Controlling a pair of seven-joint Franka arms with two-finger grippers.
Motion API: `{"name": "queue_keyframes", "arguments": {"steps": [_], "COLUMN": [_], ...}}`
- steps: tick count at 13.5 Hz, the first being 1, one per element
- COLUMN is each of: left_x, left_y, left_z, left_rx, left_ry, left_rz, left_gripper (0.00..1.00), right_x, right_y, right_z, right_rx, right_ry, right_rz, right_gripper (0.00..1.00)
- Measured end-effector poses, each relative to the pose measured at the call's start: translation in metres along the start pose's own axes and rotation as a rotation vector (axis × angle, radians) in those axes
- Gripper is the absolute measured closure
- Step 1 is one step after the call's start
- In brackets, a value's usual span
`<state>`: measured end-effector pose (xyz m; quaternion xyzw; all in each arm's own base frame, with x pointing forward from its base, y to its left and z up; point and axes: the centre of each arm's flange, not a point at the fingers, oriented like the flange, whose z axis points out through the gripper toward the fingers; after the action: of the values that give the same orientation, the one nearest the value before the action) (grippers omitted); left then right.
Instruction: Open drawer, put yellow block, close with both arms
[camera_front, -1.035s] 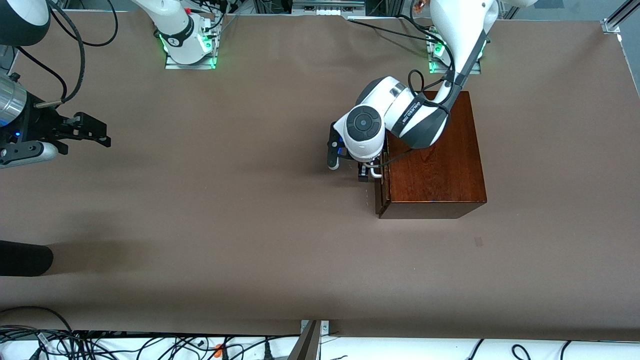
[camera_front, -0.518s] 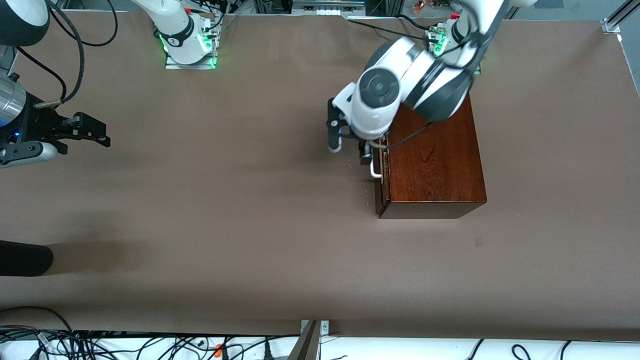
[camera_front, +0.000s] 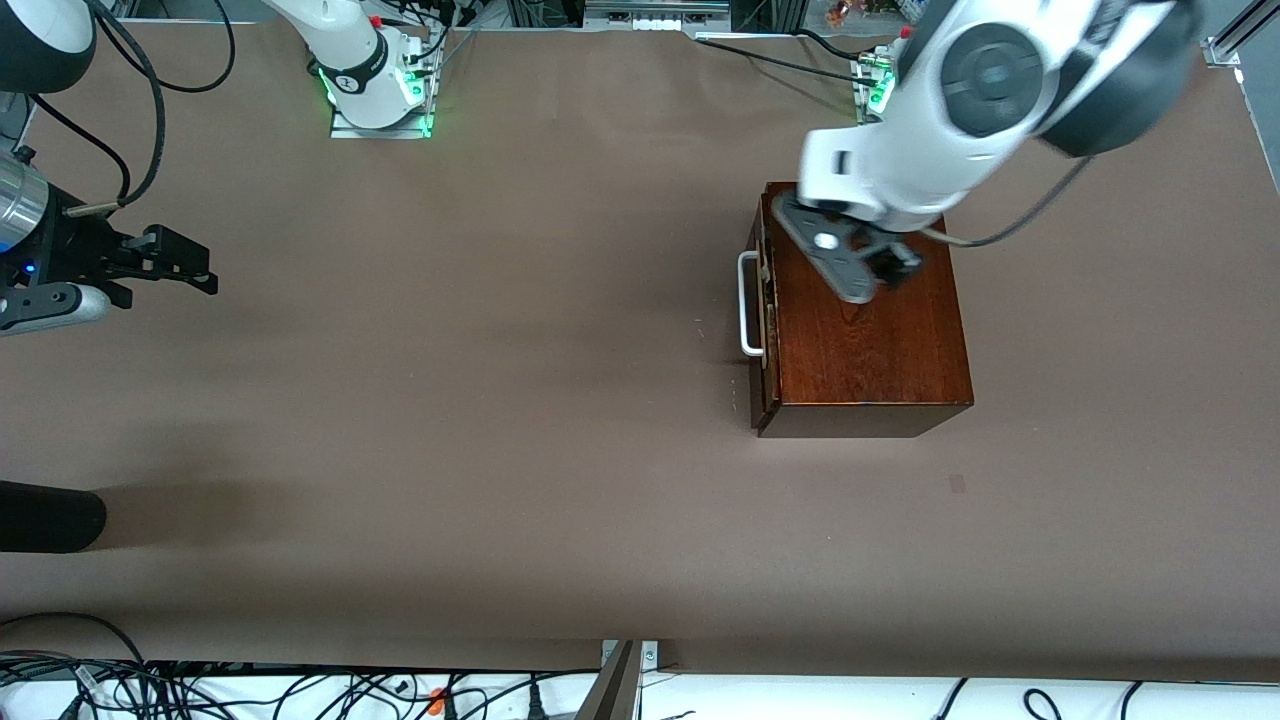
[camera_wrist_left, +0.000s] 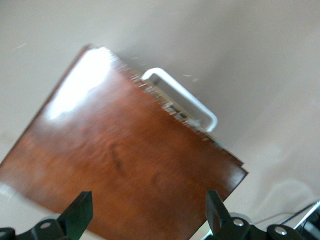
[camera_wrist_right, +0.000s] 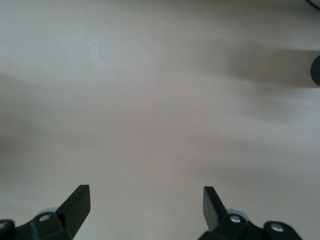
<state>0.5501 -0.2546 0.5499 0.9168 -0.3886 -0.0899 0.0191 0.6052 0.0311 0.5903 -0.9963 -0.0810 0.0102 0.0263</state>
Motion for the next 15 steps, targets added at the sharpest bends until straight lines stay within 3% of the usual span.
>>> {"name": "queue_keyframes", "arguments": {"steps": [3, 9, 12, 15], "left_x": [-0.026, -0.106, -0.144, -0.164], "left_y": [-0.032, -0.133, -0.155, -0.144], "left_z": [-0.025, -0.062, -0.06, -0.057], "left_rx": [0.018, 0.014, 0.037, 0.044], "left_ry": [-0.023, 0.066, 0.155, 0.173], "left_rz": [-0.248, -0.73, -0.814, -0.83], "left_gripper": [0.0, 0.0, 0.0, 0.0], "right_x": [0.0, 0.0, 0.0, -0.001], "right_y": [0.0, 0.001, 0.001, 0.003], "right_z": [0.0, 0.0, 0.0, 0.0], "right_rx": [0.0, 0.0, 0.0, -0.001], "right_ry": [0.0, -0.001, -0.001, -0.001], "right_rz": [0.0, 0.001, 0.002, 0.006], "right_gripper": [0.0, 0.0, 0.0, 0.0]}}
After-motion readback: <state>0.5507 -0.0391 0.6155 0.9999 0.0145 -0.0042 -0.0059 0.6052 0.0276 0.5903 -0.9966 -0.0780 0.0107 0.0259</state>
